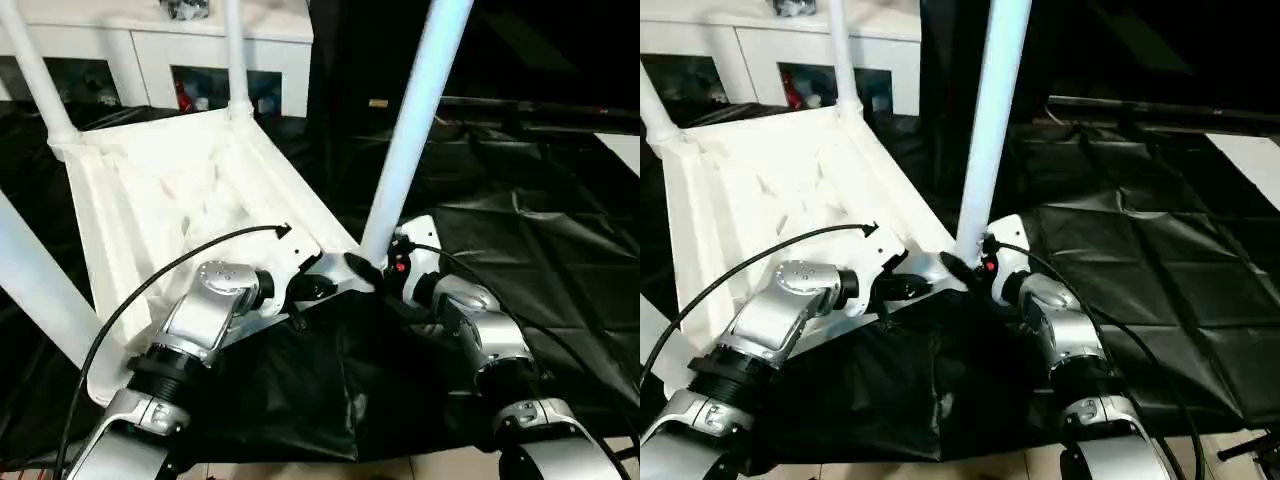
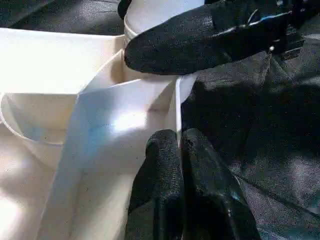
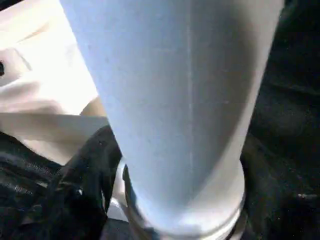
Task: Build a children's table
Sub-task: Rotate leg to tighten
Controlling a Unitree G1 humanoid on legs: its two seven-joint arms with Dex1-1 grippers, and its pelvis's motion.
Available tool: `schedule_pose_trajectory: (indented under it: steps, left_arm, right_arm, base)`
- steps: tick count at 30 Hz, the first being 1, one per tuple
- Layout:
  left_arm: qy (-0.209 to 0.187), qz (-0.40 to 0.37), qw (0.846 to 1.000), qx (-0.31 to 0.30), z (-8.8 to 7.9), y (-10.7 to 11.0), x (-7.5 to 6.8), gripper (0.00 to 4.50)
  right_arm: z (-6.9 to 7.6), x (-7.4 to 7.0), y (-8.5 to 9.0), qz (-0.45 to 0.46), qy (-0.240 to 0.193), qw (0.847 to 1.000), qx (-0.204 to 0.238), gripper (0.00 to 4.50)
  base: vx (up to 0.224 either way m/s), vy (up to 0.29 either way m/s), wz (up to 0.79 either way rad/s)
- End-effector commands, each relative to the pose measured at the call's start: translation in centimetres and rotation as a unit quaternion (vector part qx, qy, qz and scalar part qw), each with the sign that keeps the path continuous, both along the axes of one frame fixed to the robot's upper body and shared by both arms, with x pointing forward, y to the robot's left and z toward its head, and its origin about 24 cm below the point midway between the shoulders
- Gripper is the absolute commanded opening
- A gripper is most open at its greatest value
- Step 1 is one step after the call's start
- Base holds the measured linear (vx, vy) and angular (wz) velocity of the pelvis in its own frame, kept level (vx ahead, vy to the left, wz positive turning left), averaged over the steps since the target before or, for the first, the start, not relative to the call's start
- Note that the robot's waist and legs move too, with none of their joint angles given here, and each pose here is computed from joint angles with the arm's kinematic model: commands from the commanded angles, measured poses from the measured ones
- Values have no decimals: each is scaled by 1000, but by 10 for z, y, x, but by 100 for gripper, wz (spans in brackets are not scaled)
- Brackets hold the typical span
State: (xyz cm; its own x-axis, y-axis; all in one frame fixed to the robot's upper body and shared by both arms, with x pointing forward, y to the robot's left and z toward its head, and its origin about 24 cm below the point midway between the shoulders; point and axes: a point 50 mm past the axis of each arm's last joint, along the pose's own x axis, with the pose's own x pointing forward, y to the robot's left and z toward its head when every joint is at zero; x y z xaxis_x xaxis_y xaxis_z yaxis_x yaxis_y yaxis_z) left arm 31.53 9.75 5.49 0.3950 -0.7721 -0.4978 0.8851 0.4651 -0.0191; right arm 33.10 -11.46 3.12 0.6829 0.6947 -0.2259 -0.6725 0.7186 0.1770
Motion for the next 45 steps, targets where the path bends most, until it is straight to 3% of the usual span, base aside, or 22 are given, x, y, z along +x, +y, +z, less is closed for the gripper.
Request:
schedule_pose_trajectory:
  steps: [1, 10, 15, 23, 26, 30, 32, 33, 35, 40, 44, 45]
  left_arm:
    - [-9, -68, 997, -39, 5, -19, -7, 0]
    - [13, -181, 982, -44, 6, -6, -15, 0]
    - [23, -199, 979, -29, 6, 5, -10, 0]
    - [23, -205, 978, -22, 8, 13, -6, 0]
    - [25, -202, 979, -25, 6, 14, -7, 0]
    - [20, -179, 983, -29, 5, 12, -6, 0]
    - [11, -141, 989, -35, 5, 6, -3, 0]
    - [11, -141, 989, -35, 5, 6, -3, 0]
    - [3, -102, 994, -33, 4, -3, 0, 0]
    - [-11, -32, 999, -42, 7, -22, 4, 0]
    - [-13, -27, 999, -45, 8, -32, 1, 0]
    - [-12, -28, 998, -46, 7, -34, -1, 0]
  right_arm:
    - [-7, -15, 21, 114, 13, 993, -5, 380]
    - [5, -33, -4, 269, 18, 963, -11, 380]
    - [6, -46, -16, 331, 44, 943, -12, 380]
    - [4, -50, -17, 341, 57, 938, -6, 328]
    - [3, -50, -16, 332, 57, 941, -4, 292]
    - [0, -45, -14, 281, 49, 959, 2, 280]
    - [-5, -34, -10, 211, 45, 976, -5, 278]
    - [-5, -34, -10, 211, 45, 976, -5, 277]
    - [-12, -21, -4, 118, 51, 992, -15, 275]
    - [-16, -6, 11, 16, 60, 998, -13, 274]
    - [-16, -3, 23, 5, 49, 999, -20, 274]
    - [-15, -3, 27, 11, 42, 999, -20, 330]
  base:
    - [0, 0, 0]
    - [0, 0, 0]
    - [0, 0, 0]
    - [0, 0, 0]
    - [0, 0, 0]
    - [0, 0, 0]
    - [0, 0, 0]
    - [0, 0, 0]
    - [0, 0, 0]
    - [0, 0, 0]
    - [0, 0, 0]
    - [0, 0, 0]
